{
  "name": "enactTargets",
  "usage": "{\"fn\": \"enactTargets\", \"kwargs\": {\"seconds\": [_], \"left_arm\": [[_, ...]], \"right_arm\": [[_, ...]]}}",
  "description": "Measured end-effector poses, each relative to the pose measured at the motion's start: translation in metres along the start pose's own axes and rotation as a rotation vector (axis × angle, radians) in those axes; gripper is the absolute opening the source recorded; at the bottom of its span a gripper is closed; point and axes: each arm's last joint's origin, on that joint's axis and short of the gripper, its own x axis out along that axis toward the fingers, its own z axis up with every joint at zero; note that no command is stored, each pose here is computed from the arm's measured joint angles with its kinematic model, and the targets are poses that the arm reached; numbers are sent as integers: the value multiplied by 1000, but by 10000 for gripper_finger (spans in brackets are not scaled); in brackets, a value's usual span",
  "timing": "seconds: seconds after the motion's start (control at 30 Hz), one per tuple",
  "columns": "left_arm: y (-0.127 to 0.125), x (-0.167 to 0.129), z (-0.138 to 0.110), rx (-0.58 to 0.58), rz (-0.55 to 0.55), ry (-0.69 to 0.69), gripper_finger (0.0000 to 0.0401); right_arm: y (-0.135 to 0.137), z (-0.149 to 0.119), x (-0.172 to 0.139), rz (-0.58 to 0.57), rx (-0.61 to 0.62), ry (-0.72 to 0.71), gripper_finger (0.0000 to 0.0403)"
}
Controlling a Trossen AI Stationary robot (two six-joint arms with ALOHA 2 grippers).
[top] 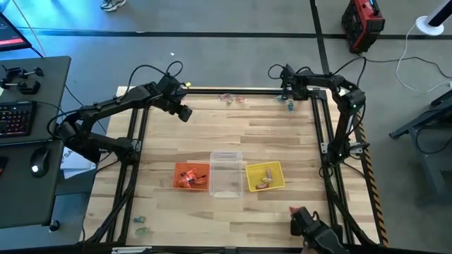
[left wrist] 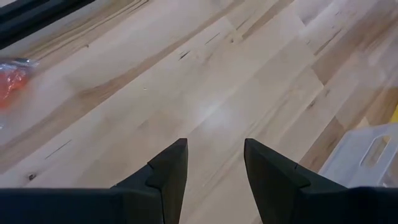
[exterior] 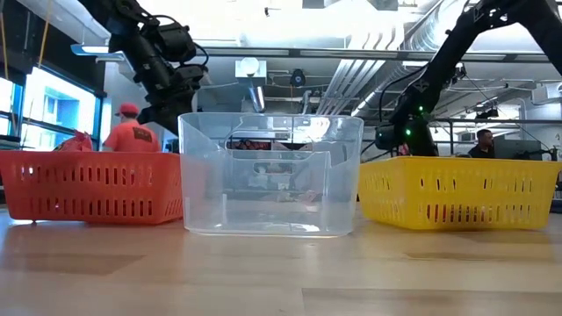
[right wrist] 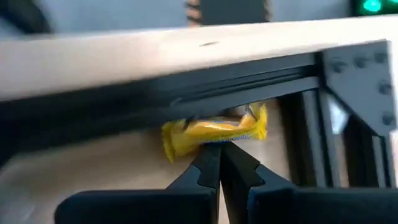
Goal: Sort candy by brand, put in halloween buckets
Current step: Put the yellow candy into the yellow bin
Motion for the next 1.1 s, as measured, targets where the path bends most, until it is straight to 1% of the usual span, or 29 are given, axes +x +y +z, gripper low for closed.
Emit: {"fn": "enactTargets", "kwargs": {"seconds": [0.1, 0.13, 0.2, 0.27, 0.3, 0.4, 0.5, 0.6, 0.7, 0.8, 0.9, 1.0, 1.1], "left_arm": [[0, 0, 1, 2, -2, -10, 147], [0, 0, 1, 2, -2, -13, 147], [0, 0, 2, 5, -5, -25, 147], [-1, 0, 4, 8, -9, -42, 147], [-1, 0, 5, 9, -11, -52, 147], [-2, 0, 7, -3, -18, -75, 147], [-2, 0, 8, -11, -20, -82, 147], [-2, 0, 8, -10, -22, -79, 147], [-3, 0, 8, -10, -23, -78, 147], [-3, 0, 7, -9, -24, -77, 147], [-3, 0, 7, -8, -24, -77, 147], [-3, 0, 7, -8, -23, -77, 147], [-3, 0, 7, -8, -23, -77, 147]], "right_arm": [[1, -2, -13, 126, -80, 43, 0], [0, -3, -20, 144, -96, 43, 0], [-7, -2, -37, 129, -86, -20, 0], [-17, 4, -50, 93, -30, -108, 0], [-23, 9, -51, 92, 4, -125, 0], [-30, 16, -50, 106, 73, -146, 0], [-22, 14, -46, 85, 82, -157, 0], [-18, 13, -37, 76, 123, -131, 0], [-16, 12, -21, 48, 164, -81, 0], [-16, 12, -11, 37, 167, -46, 0], [-16, 11, -3, 35, 145, -5, 0], [-15, 11, -2, 43, 121, -2, 0], [-12, 11, -3, 91, 78, 13, 0]]}}
